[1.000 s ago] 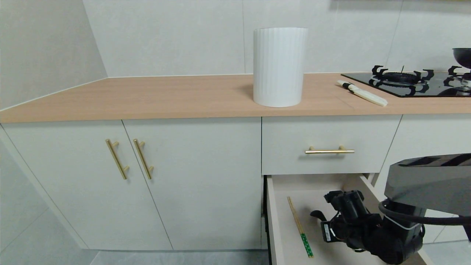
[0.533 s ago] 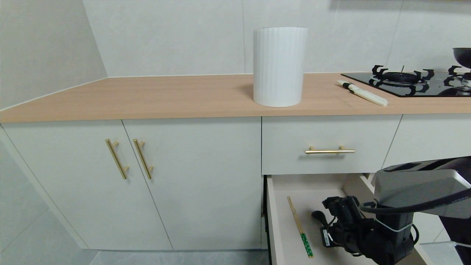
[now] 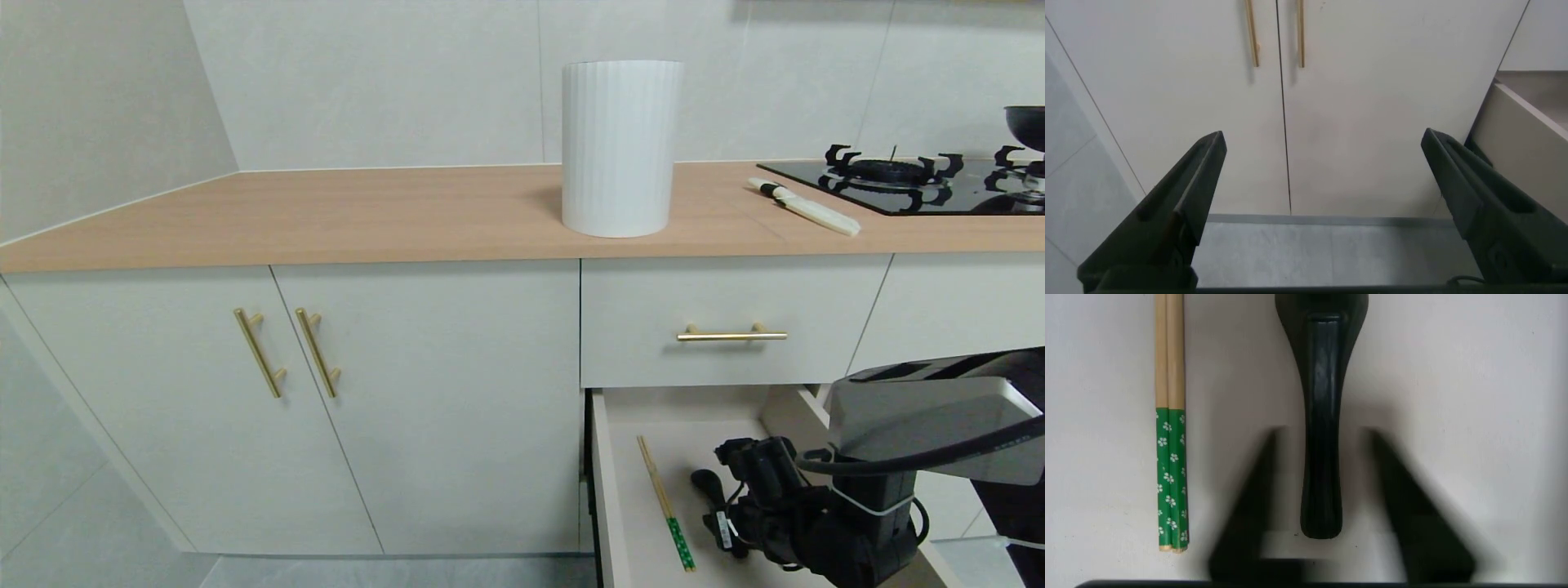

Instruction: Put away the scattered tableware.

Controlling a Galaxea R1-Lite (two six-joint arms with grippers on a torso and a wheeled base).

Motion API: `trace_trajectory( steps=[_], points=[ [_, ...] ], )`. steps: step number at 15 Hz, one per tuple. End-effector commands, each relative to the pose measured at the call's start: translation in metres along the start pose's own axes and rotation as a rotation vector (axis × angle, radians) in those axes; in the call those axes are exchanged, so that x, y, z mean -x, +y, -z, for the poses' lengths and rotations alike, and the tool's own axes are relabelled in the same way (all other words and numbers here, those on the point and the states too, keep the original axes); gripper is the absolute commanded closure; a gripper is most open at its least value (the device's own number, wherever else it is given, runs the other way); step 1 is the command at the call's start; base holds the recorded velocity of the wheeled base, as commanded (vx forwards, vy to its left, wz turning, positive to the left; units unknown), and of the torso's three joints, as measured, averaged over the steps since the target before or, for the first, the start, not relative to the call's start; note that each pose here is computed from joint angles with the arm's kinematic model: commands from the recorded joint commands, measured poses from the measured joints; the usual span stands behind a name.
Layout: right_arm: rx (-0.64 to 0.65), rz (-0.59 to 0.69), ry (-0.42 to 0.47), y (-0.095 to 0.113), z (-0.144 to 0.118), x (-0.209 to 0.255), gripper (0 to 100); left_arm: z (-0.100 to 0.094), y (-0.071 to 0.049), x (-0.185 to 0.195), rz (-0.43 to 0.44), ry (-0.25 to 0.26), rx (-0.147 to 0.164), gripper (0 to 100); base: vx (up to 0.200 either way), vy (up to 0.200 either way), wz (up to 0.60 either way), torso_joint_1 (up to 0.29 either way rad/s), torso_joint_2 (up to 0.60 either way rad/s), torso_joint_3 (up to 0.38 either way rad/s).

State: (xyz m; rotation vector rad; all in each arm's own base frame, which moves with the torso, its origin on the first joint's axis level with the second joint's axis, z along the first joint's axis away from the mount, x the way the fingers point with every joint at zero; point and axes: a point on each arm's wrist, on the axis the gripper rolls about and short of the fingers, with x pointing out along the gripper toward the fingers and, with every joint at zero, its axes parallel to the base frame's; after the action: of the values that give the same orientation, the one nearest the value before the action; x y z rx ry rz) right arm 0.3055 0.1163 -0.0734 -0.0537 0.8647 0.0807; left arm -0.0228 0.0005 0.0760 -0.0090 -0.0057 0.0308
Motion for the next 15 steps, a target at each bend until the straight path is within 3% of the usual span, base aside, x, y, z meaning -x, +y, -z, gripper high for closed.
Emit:
trace_trajectory(
  steps=[1,4,7,11,15],
  points=[
    [0.0,0.0,0.0,0.0,0.0,0.0,0,0.0,0.0,0.0,-0.001,-0.001,0.0,0,0.0,0.0,0.0,0.0,0.0,0.0],
    [-0.003,0.007,0.0,0.0,0.0,0.001,0,0.0,0.0,0.0,-0.001,-0.001,0.0,0,0.0,0.0,0.0,0.0,0.0,0.0],
    [-0.039,0.006,-0.097,0.0,-0.023,0.023,0,0.0,0.0,0.0,0.002,-0.001,0.0,0,0.0,0.0,0.0,0.0,0.0,0.0],
    [-0.076,-0.046,-0.262,-0.008,-0.064,0.116,0,0.0,0.0,0.0,0.0,-0.001,0.0,0,0.0,0.0,0.0,0.0,0.0,0.0],
    [-0.047,-0.122,-0.276,-0.008,-0.075,0.192,0,0.0,0.0,0.0,0.0,-0.001,0.0,0,0.0,0.0,0.0,0.0,0.0,0.0]
  ],
)
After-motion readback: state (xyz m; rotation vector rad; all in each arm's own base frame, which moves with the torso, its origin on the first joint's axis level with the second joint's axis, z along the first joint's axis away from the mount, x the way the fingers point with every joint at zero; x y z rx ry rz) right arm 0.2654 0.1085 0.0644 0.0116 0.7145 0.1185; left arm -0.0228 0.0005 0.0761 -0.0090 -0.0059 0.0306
